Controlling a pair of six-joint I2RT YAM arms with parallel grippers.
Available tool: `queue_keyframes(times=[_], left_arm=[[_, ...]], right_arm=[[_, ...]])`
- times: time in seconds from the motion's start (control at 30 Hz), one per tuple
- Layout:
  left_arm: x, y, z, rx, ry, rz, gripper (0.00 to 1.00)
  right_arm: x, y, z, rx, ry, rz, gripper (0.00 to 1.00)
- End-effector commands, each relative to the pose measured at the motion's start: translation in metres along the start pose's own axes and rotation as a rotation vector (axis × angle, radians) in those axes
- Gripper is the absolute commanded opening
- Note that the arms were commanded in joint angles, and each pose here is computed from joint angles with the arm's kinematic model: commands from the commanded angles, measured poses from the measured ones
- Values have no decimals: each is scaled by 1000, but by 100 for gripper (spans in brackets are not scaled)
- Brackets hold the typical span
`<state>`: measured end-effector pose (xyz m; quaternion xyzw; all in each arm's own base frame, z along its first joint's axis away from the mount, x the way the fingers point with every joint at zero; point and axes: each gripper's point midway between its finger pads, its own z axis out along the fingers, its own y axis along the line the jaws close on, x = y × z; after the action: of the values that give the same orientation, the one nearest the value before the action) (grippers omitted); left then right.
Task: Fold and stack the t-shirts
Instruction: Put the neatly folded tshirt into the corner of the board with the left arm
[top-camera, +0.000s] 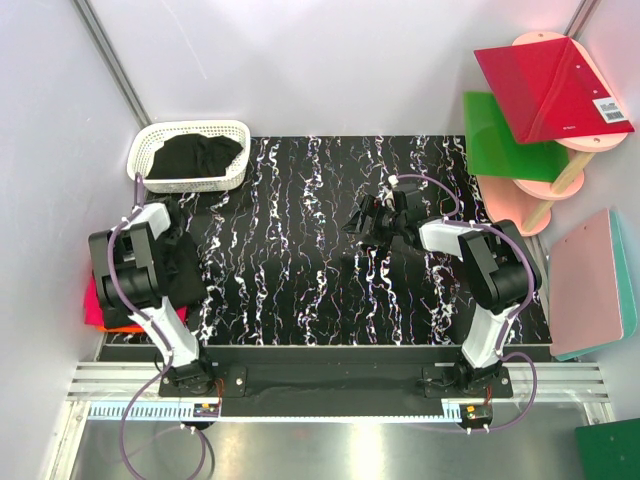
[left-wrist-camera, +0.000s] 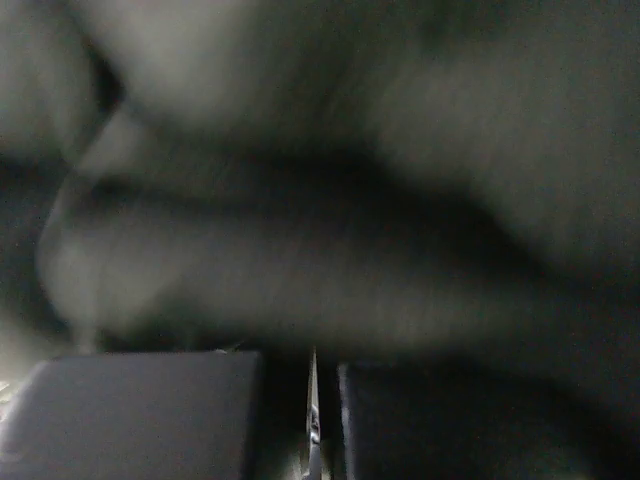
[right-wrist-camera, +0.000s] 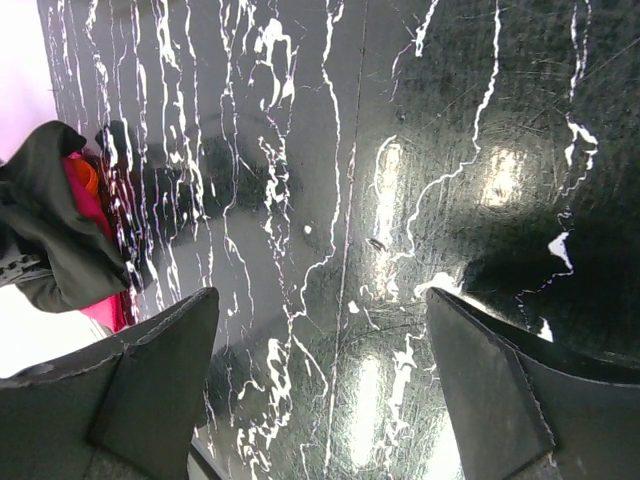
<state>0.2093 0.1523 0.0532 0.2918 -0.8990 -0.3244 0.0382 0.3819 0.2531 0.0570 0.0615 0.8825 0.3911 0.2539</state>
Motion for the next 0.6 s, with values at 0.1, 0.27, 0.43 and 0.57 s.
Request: queue_keyframes(times=[0.1, 0.27, 0.43, 0.57], left_arm=[[1, -6, -3, 53, 29, 0, 0], [-33, 15, -55, 167, -203, -143, 0], [-43, 46, -131, 418, -551, -303, 11], [-23, 38, -155, 609, -643, -310, 72]], right_arm=[[-6, 19, 0, -67, -5, -24, 92], [-4, 20, 0, -80, -8, -17, 92], [-1, 19, 2, -88, 0, -1, 92], [-4, 24, -1, -105, -12, -25, 93]])
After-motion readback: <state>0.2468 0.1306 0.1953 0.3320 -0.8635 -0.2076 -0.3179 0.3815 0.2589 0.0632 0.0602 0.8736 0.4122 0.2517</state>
